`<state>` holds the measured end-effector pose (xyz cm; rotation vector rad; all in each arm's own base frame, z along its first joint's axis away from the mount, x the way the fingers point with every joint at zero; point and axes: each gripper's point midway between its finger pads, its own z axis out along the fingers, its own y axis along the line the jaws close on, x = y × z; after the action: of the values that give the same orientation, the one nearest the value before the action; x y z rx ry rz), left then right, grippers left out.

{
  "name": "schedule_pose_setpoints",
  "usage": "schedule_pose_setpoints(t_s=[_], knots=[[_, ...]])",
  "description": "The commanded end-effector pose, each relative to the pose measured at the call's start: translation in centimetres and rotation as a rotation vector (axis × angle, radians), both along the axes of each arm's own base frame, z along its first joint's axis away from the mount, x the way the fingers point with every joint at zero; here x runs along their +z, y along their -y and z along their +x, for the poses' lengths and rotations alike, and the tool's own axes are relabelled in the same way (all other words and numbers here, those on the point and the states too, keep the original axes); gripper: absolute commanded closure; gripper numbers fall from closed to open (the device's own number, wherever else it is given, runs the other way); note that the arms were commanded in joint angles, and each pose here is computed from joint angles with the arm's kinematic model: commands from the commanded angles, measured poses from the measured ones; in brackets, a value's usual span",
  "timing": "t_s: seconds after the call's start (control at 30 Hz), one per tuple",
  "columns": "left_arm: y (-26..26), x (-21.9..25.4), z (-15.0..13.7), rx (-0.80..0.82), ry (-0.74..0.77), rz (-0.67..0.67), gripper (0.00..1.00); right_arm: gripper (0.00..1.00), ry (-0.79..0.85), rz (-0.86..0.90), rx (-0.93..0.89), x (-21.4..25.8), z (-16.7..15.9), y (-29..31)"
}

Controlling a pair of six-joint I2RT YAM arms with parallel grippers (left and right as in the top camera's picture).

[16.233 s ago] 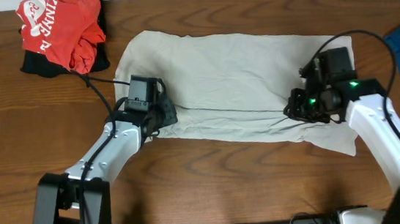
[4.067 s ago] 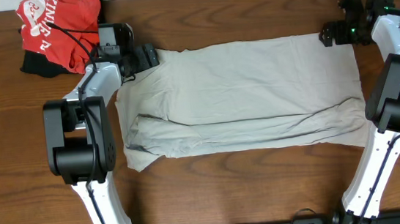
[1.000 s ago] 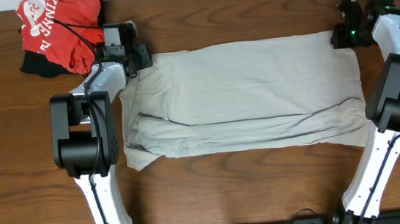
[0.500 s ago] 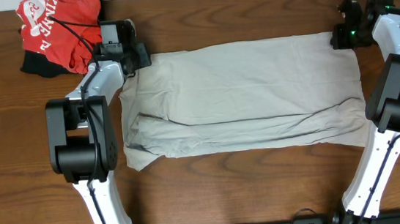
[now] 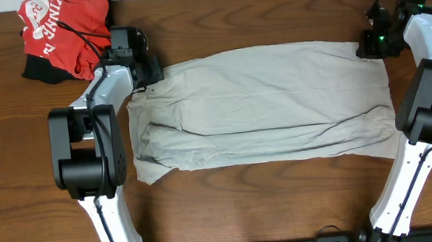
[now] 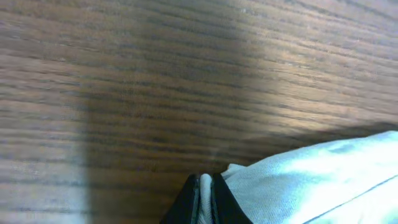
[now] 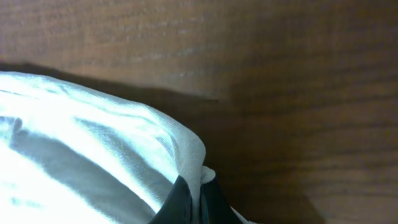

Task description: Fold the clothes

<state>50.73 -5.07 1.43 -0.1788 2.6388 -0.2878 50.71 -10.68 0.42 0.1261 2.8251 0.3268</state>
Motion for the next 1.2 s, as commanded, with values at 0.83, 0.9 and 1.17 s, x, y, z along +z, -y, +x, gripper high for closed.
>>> schedule_pose_setpoints(t_s=[0.83, 0.9, 1.17], knots=[[-0.3, 5.1, -3.0, 0.002, -0.042, 0.014, 0.86, 0.99, -0.087, 0.023, -0.106, 6.0, -3.7, -0.6], [-0.3, 4.8, -3.6, 0.002, -0.068, 0.016, 0.91, 0.99, -0.106, 0.028, -0.106, 6.0, -4.1, -0.7], [-0.5, 4.1, -5.5, 0.003, -0.149, 0.02, 0.94, 0.99, -0.178, 0.042, -0.145, 5.8, -5.7, -1.0]])
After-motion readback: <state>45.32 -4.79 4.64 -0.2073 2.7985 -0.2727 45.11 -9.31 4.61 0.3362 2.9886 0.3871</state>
